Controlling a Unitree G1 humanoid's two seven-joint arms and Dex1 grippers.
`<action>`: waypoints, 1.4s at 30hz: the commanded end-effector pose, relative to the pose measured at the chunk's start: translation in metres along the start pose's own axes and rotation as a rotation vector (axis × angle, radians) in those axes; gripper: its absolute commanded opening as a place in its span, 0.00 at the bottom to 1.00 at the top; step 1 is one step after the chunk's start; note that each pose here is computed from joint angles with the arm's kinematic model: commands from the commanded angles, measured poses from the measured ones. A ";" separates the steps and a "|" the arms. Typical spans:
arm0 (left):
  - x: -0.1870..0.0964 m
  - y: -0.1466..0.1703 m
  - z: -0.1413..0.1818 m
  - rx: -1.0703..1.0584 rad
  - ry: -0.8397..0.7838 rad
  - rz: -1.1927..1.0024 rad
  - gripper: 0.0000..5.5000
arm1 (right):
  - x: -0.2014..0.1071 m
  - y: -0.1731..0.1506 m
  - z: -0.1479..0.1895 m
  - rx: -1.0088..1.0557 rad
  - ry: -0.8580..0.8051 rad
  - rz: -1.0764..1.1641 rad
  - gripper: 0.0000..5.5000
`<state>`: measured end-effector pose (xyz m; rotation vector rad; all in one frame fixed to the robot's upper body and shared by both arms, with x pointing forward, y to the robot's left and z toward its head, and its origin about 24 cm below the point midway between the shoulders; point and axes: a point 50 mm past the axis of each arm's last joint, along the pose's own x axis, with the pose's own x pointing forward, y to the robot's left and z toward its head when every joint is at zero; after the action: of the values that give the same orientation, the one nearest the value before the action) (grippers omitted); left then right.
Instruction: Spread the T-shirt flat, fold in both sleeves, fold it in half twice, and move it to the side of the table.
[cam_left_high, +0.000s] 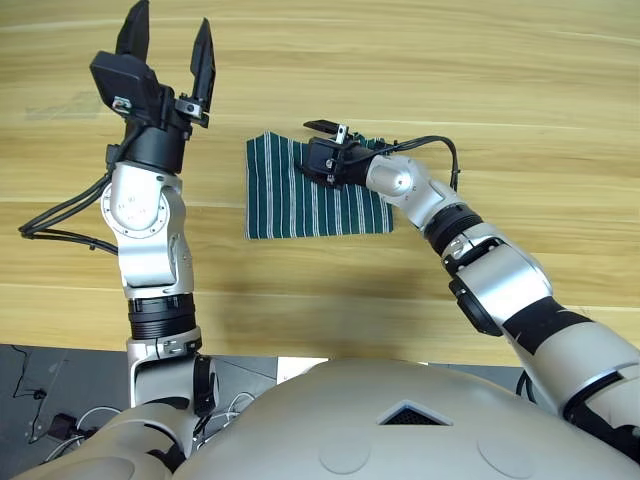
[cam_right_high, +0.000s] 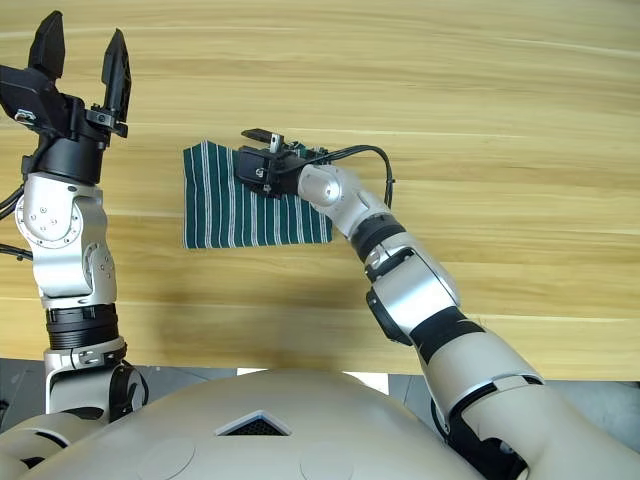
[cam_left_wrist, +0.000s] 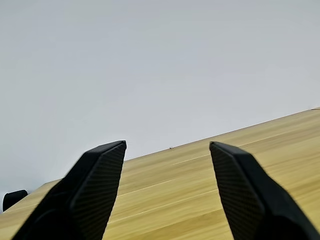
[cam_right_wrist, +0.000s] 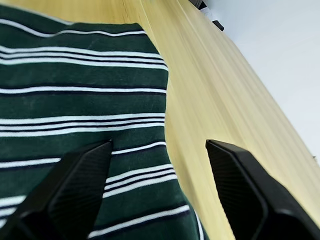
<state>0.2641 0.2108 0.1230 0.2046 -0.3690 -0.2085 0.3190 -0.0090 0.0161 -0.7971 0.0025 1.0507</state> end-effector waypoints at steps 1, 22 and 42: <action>-0.003 -0.003 0.000 0.012 0.008 0.000 0.56 | -0.046 -0.007 -0.076 0.141 0.346 -0.044 0.63; -0.023 -0.041 -0.018 -0.109 0.052 0.144 0.56 | -0.310 -0.010 -0.206 0.349 1.020 -1.091 0.63; -0.007 -0.051 -0.040 -0.011 0.077 0.137 0.56 | -0.147 -0.049 -0.024 0.206 -0.321 -1.180 0.63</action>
<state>0.2629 0.1839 0.0826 0.1663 -0.3369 0.0008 0.2981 -0.1599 0.0949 -0.5097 -0.6147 -0.0017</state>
